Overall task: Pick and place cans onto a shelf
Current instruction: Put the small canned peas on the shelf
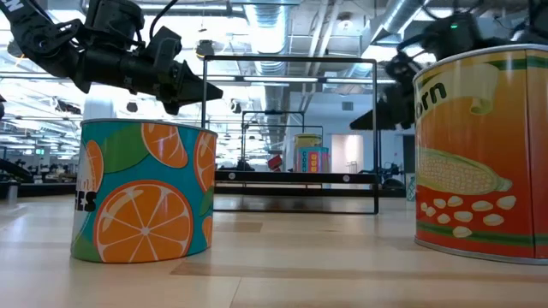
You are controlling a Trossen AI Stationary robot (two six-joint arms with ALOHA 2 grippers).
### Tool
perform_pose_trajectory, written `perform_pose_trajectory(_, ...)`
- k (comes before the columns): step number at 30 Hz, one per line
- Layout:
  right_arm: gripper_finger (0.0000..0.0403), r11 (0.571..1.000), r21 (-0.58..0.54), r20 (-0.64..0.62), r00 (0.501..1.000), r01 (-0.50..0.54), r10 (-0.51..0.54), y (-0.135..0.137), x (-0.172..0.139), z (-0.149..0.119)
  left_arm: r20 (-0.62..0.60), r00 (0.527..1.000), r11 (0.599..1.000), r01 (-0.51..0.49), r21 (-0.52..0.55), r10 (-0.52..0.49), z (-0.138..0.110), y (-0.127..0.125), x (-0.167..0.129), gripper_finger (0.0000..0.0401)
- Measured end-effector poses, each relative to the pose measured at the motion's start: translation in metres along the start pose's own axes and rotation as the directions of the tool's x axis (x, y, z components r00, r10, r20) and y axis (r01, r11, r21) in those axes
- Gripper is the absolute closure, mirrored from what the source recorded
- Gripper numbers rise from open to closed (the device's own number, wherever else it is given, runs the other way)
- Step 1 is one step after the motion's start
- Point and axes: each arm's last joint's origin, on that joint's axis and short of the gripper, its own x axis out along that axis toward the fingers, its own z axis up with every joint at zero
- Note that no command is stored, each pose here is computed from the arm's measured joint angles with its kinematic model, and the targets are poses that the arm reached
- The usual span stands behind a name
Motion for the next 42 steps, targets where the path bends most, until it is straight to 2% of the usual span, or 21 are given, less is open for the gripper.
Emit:
perform_pose_trajectory(3,0.0395,1.000,0.014,0.065,0.998,-0.025,0.024,-0.001,-0.013,-0.001,-0.002,1.000,1.000,0.023,0.019,-0.023,0.000,-0.002,0.000,0.0401)
perform_pose_trajectory(9,0.0399,0.995,0.017,0.153,0.984,-0.093,0.090,0.010,-0.035,0.017,-0.005,0.998,0.997,0.057,0.059,-0.056,-0.001,-0.010,0.000,0.0401)
perform_pose_trajectory(16,0.0399,0.998,-0.006,0.129,0.990,-0.063,0.063,0.027,-0.068,0.025,-0.011,0.993,0.991,0.114,0.073,-0.114,-0.001,-0.014,0.000,0.0401)
perform_pose_trajectory(20,0.0399,0.997,-0.021,0.104,0.991,-0.080,0.082,0.038,-0.087,0.045,-0.012,0.990,0.987,0.142,0.070,-0.141,-0.001,-0.015,0.000,0.0401)
perform_pose_trajectory(27,0.0399,0.989,-0.072,0.015,0.991,-0.129,0.131,0.059,-0.113,0.086,-0.013,0.989,0.986,0.151,0.070,-0.150,-0.001,-0.015,0.000,0.0401)
perform_pose_trajectory(34,0.0399,0.978,-0.029,-0.199,0.960,-0.208,0.198,0.087,-0.121,0.091,-0.010,0.989,0.986,0.151,0.075,-0.150,-0.001,-0.016,0.000,0.0401)
perform_pose_trajectory(38,0.0399,0.966,-0.001,-0.283,0.927,-0.259,0.249,0.111,-0.128,0.096,-0.019,0.988,0.986,0.152,0.072,-0.151,-0.002,-0.016,0.000,0.0401)
perform_pose_trajectory(42,0.0398,0.966,0.043,-0.393,0.884,-0.257,0.252,0.133,-0.135,0.100,-0.020,0.988,0.986,0.153,0.070,-0.152,-0.002,-0.016,0.000,0.0401)
